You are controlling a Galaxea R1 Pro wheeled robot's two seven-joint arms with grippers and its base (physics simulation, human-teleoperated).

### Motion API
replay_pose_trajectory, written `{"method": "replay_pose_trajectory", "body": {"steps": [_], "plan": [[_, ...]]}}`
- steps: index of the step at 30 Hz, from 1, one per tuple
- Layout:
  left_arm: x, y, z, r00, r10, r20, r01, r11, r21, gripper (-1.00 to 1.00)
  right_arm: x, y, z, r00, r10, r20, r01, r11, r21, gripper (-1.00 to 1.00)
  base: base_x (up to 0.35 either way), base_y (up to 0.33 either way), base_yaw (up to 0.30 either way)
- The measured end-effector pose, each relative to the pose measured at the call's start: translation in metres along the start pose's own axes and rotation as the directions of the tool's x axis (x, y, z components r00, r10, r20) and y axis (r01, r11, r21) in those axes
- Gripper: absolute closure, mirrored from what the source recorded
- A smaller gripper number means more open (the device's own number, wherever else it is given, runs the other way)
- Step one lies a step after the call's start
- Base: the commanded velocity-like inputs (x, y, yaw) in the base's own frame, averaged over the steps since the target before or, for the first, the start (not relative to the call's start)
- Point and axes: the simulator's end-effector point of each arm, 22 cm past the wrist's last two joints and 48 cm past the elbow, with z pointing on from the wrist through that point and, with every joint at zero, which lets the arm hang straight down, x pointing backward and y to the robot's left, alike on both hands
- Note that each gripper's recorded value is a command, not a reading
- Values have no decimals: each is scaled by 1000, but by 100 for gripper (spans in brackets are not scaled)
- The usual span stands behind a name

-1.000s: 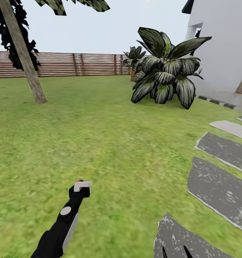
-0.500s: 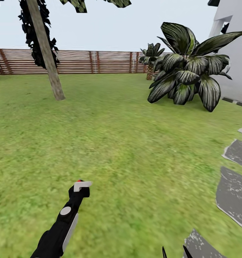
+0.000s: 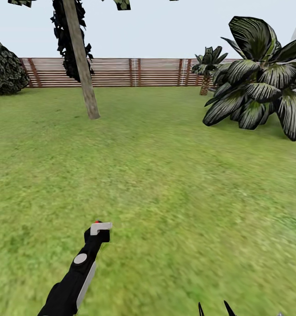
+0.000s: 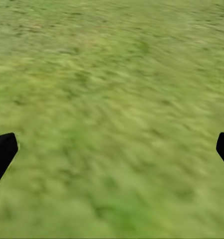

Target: In the garden, pick up the pesticide atomizer on the floor and spray pesticide onto both trees until each tree trunk is fully covered.

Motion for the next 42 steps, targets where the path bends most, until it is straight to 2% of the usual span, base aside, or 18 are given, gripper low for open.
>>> {"method": "replay_pose_trajectory", "body": {"steps": [42], "plan": [[25, 1, 6, 999, 1, -45, -1, 1000, -2, 100, 16, 1, -5, 999, 0, -42, 0, 1000, -3, -100, 250, 221, 225]]}}
